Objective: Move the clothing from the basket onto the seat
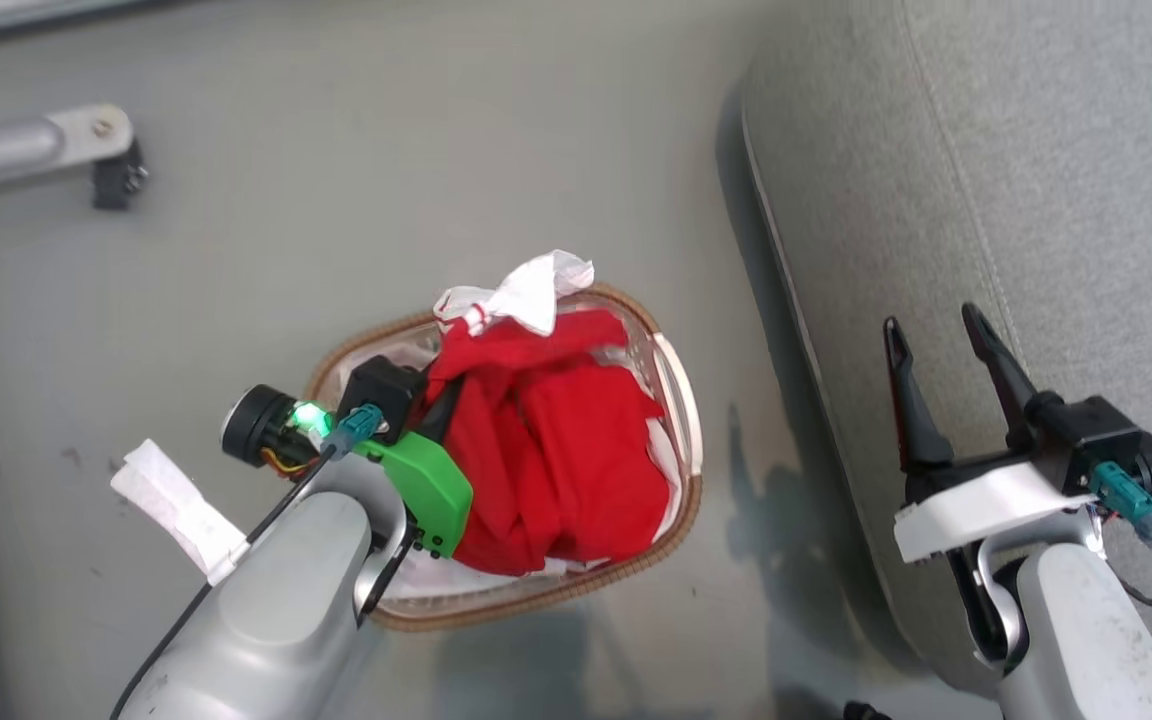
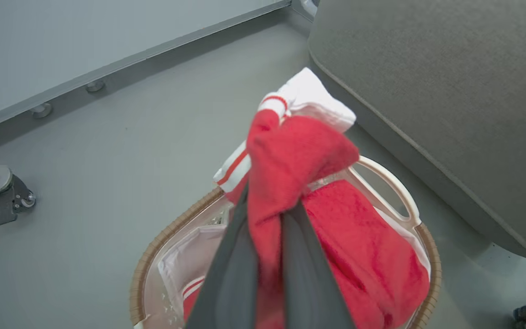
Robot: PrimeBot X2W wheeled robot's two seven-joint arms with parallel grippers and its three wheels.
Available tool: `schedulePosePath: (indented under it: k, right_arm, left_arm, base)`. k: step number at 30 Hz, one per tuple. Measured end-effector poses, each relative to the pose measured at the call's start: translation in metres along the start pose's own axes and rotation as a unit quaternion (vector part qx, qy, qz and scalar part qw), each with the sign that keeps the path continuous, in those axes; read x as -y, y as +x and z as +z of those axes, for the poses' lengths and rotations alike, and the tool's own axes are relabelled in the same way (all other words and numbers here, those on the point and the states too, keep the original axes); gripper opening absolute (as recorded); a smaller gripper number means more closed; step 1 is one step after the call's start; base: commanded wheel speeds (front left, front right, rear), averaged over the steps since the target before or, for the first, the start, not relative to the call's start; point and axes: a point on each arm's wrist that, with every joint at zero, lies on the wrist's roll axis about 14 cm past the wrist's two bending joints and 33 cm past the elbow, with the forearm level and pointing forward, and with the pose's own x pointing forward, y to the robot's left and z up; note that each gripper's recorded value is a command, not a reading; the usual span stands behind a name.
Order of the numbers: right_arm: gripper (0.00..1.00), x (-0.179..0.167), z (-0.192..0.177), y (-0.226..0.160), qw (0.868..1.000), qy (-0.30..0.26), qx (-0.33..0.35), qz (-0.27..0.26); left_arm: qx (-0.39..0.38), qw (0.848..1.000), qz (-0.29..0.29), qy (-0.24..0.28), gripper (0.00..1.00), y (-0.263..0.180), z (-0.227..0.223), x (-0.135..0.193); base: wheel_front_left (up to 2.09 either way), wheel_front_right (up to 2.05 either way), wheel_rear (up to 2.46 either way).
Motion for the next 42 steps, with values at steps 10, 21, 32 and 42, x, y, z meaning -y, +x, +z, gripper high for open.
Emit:
schedulePosePath:
  k: [10,21,32,42]
  right_arm:
    - [1.0,-0.016,0.032,-0.035,0.999,-0.002,0.039,0.023]
    - [1.0,-0.041,0.078,-0.064,0.992,0.001,0.11,0.061]
    - [1.0,-0.067,0.107,-0.076,0.983,-0.001,0.153,0.1]
    - [1.0,-0.139,0.146,-0.073,0.957,-0.02,0.201,0.206]
  left_arm:
    - [0.119,0.985,-0.006,0.127,0.0,-0.041,0.126,0.008]
    - [0.245,0.927,0.02,0.283,0.0,-0.118,0.277,0.024]
    - [0.312,0.875,0.037,0.368,0.0,-0.167,0.365,0.051]
    - [0.319,0.865,0.019,0.387,0.0,-0.17,0.379,0.076]
  base:
    - [0.0,0.0,0.0]
    - [0.0,0.0,0.0]
    - [0.0,0.0,0.0]
    - [0.0,0.0,0.0]
